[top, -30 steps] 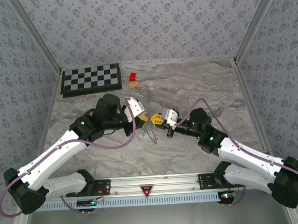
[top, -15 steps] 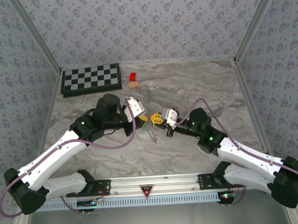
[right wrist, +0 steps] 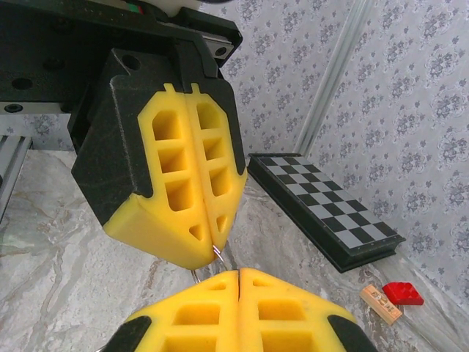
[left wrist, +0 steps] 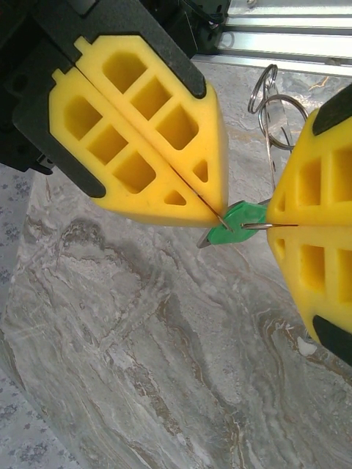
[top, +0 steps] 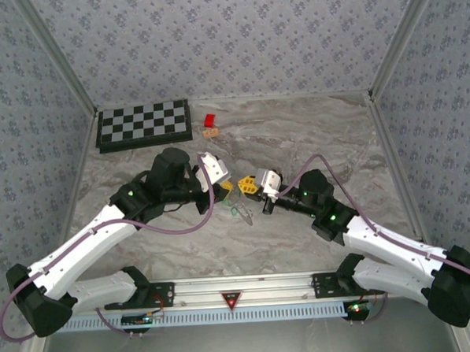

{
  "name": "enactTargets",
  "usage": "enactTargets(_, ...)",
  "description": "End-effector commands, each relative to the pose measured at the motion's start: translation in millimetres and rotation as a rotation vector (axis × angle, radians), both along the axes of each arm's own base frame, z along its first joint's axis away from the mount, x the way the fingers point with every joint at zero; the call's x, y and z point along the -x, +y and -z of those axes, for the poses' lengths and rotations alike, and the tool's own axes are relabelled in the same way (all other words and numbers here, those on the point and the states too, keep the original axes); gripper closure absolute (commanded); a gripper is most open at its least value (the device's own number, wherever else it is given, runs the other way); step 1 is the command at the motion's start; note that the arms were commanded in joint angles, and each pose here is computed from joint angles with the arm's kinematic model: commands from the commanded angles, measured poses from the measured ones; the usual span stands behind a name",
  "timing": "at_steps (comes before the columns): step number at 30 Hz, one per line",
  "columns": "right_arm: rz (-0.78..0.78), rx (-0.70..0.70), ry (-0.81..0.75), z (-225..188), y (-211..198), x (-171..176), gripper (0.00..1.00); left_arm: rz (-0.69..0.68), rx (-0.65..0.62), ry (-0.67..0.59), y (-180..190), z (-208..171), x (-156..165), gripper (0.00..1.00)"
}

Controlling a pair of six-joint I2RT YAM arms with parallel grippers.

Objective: Put the keys on the keyring

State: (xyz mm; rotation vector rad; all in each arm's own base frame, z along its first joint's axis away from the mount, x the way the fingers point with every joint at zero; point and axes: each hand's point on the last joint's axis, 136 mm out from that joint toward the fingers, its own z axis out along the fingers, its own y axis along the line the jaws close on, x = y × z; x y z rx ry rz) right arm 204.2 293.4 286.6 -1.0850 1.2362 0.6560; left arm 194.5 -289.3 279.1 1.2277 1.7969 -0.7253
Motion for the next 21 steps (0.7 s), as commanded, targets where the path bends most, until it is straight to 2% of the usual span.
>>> enactTargets(1,-0.012,-0.032,-0.020,-14.9,-0.1,2.3,1.00,0.009,0.057,-0.060,-2.4,-26.8,1.0,1.00)
enactTargets(21,-0.027,-0.022,-0.012,-11.7,2.8,4.3,1.00,0.001,0.061,-0.063,-2.0,-28.3,-0.4,1.00)
